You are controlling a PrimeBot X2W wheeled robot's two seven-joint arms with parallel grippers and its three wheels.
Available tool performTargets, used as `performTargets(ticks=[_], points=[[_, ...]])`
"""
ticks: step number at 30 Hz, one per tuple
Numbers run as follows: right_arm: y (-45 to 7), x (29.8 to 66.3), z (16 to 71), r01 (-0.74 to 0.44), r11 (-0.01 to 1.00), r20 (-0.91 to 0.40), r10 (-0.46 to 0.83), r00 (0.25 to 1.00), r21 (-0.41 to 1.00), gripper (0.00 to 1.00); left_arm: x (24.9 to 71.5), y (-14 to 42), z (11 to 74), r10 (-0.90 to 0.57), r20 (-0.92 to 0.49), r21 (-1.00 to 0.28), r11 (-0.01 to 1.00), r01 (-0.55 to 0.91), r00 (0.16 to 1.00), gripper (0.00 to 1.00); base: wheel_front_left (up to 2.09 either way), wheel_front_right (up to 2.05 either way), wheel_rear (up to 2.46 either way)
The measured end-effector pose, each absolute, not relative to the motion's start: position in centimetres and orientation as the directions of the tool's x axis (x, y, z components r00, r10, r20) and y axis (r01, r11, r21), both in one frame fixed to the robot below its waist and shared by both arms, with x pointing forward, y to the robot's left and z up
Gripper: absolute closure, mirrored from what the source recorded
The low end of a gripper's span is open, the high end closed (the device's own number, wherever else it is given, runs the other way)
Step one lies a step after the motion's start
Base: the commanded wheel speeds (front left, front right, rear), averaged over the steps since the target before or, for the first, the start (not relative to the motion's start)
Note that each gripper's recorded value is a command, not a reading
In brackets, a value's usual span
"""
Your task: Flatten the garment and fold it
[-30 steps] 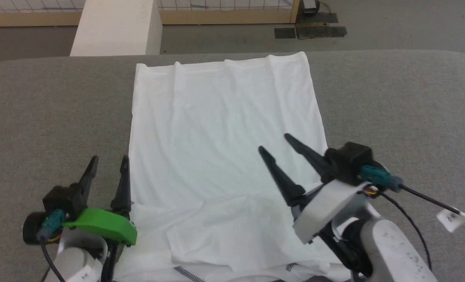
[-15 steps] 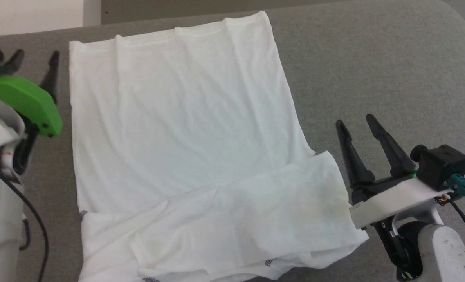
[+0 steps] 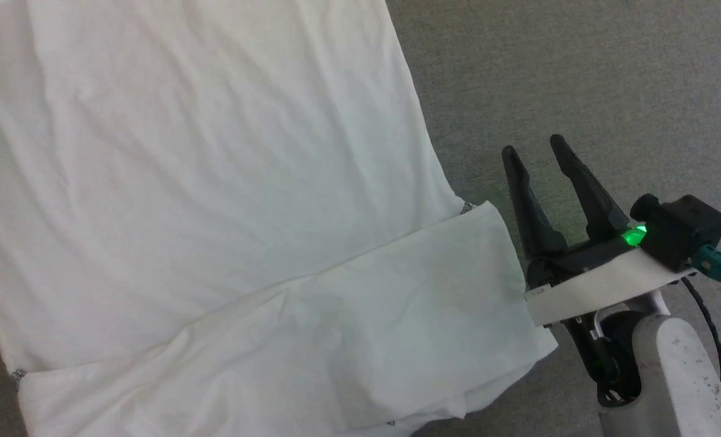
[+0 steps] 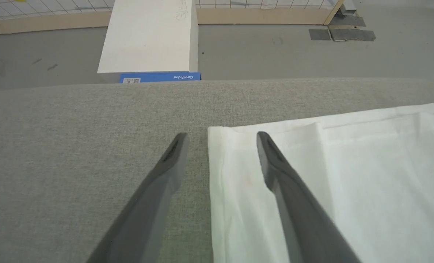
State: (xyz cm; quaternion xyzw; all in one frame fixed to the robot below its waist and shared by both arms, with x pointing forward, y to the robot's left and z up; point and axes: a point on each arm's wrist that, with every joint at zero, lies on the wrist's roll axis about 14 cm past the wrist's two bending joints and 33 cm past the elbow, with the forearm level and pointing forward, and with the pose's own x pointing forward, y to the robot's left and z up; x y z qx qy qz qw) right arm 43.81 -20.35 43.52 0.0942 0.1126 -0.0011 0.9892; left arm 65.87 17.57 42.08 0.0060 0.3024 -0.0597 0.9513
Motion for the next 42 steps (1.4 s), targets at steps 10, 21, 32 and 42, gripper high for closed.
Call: performTargets(ticks=[10,21,32,42], points=[[-21.3,43.7,40.2,0.060,0.986,-0.307,-0.008,0.952,0.159,0.00,67.0,18.0,36.4,-0.020,-0.684,0.017,0.999,0.043,0.729,0.00,0.00,0.00,0.00],[-18.3,51.0,43.5,-0.116,0.992,-0.209,0.125,0.970,0.054,0.00,66.9,17.9,36.8,-0.014,-0.653,0.054,0.996,0.066,0.757,1.00,0.00,0.00,0.00],[-16.1,63.8,46.5,-0.183,0.983,-0.196,0.186,0.963,0.035,0.00,66.9,15.7,40.1,-0.136,-0.486,0.010,0.987,0.161,0.864,1.00,0.00,0.00,0.00],[-14.7,67.8,38.9,-0.148,0.989,-0.579,0.133,0.805,0.021,0.00,65.9,16.2,40.8,-0.167,-0.435,0.010,0.982,0.190,0.885,1.00,0.00,0.00,0.00]])
